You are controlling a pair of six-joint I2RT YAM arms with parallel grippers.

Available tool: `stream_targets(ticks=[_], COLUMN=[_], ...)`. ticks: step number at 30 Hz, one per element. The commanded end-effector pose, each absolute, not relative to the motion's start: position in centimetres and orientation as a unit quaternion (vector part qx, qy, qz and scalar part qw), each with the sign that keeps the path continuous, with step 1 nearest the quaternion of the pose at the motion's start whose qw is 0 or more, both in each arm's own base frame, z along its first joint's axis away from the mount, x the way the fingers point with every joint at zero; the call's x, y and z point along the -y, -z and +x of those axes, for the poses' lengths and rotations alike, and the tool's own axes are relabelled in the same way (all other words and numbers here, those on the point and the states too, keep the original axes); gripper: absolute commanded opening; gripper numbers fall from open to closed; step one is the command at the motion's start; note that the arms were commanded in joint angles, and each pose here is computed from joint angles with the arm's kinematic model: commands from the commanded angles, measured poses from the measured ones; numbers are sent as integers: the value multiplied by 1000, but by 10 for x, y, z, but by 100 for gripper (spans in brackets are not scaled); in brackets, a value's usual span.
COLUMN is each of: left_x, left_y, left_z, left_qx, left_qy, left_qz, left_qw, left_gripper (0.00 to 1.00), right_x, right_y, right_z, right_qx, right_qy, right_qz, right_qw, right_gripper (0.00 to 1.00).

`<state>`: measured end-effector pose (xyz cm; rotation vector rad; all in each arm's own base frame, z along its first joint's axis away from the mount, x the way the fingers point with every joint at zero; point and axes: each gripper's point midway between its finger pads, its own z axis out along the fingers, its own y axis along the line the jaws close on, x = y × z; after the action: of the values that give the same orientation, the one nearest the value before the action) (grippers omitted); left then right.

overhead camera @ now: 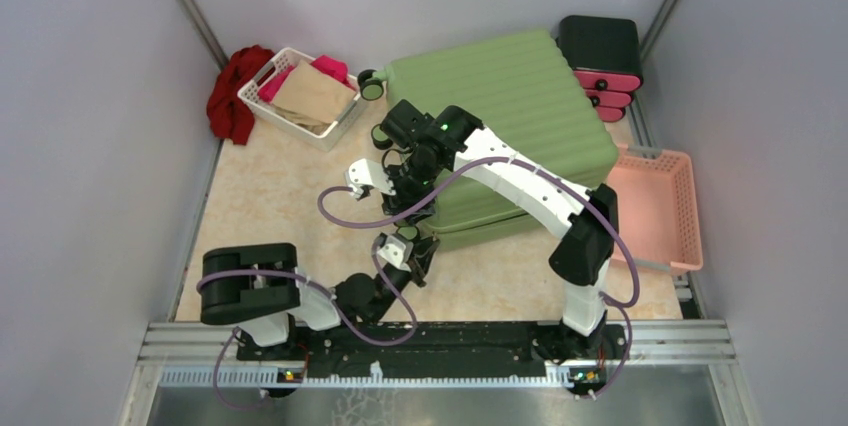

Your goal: Open, take out, and arrange the luggage

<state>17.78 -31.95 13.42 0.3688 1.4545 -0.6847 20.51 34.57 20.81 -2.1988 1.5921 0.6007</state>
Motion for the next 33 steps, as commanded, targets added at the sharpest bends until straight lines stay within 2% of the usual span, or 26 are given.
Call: stream_targets(ticks=[1,7,25,33], left_x=[317,314,262,255], left_y=[-192,-187,-161,-164], left_z=[188,193,210,215], left_qx=[-593,-601,-658,-660], left_qy=[354,333,231,208], left_qz=[57,45,-34,-28], left_qw=[721,725,716,722], left_gripper=[17,0,0,0], right_x=[-354,-353,-337,-334], right_y=[-256,-256,-251,-255], right_z=[199,198,195,192], right_qx=[-540,-541,-547,-545], right_qy=[-244,-243,-223,-223], right_qz=[-765,-765,-766,-766], right_qw=[252,251,254,259], right_gripper=[0,0,0,0])
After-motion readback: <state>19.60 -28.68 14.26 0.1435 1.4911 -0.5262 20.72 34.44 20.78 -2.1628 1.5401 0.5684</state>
